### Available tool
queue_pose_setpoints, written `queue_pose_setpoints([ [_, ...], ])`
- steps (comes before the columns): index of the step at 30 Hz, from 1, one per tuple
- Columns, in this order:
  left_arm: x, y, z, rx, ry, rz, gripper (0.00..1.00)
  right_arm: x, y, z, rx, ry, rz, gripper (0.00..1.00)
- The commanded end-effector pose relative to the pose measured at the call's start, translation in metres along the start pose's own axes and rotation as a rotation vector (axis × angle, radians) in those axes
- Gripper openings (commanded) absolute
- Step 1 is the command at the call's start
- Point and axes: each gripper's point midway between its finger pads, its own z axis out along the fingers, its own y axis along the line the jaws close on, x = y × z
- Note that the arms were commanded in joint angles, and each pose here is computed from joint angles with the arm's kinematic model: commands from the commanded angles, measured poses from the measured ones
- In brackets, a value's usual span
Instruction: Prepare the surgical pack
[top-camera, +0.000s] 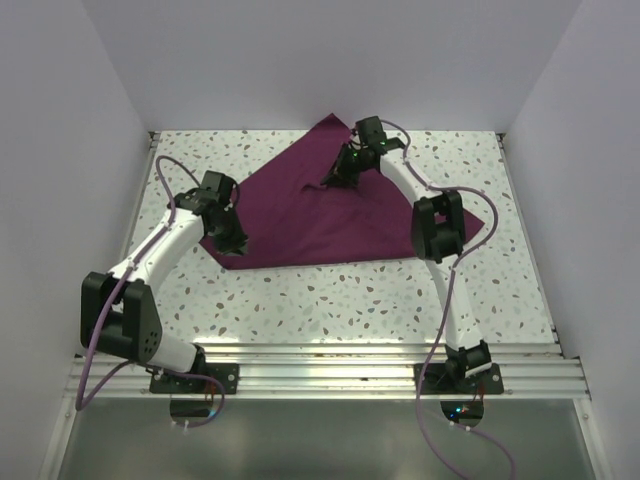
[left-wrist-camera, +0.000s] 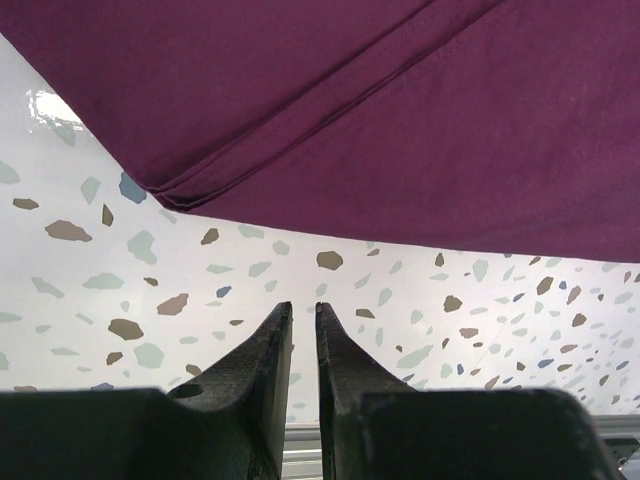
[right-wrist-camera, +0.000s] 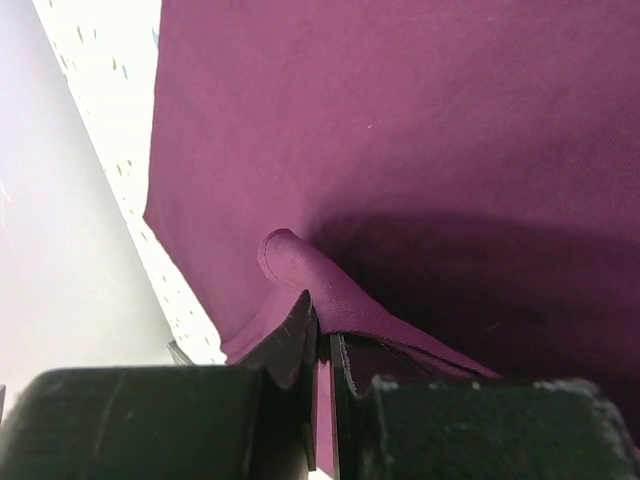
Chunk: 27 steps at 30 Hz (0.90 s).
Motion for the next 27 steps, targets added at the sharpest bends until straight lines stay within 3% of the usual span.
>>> queue_pose_setpoints([
  [1,-0.008,-0.001,0.000,-0.003,-0.020,-0.030,0.19,-0.019,0.022,-0.007,-0.092,-0.038,-0.015,0.02],
  [6,-0.008,-0.005,0.002,0.008,-0.014,-0.038,0.19,-0.025,0.024,0.002,-0.120,-0.040,0.005,0.04],
  [9,-0.009,-0.006,0.003,0.015,-0.013,-0.044,0.19,-0.026,0.025,0.009,-0.143,-0.030,0.019,0.13],
  [12,-0.011,-0.010,0.002,0.022,-0.013,-0.048,0.19,-0.036,0.037,0.002,-0.170,-0.053,0.001,0.39],
  [14,-0.018,-0.017,0.002,0.041,-0.022,-0.050,0.19,-0.045,0.045,-0.011,-0.174,-0.089,-0.023,0.48],
  [16,-0.023,-0.022,0.005,0.052,-0.019,-0.052,0.19,-0.055,0.059,-0.039,-0.179,-0.136,-0.061,0.63],
  [18,-0.032,-0.028,0.007,0.070,-0.022,-0.063,0.22,-0.053,0.047,-0.051,-0.116,-0.138,-0.083,0.64],
  [23,-0.059,-0.025,0.023,0.123,-0.007,-0.147,0.47,-0.032,0.033,-0.093,0.024,-0.138,-0.195,0.64],
  [27,-0.089,-0.008,0.028,0.137,-0.028,-0.211,0.54,-0.007,0.000,-0.096,0.113,-0.098,-0.248,0.52],
])
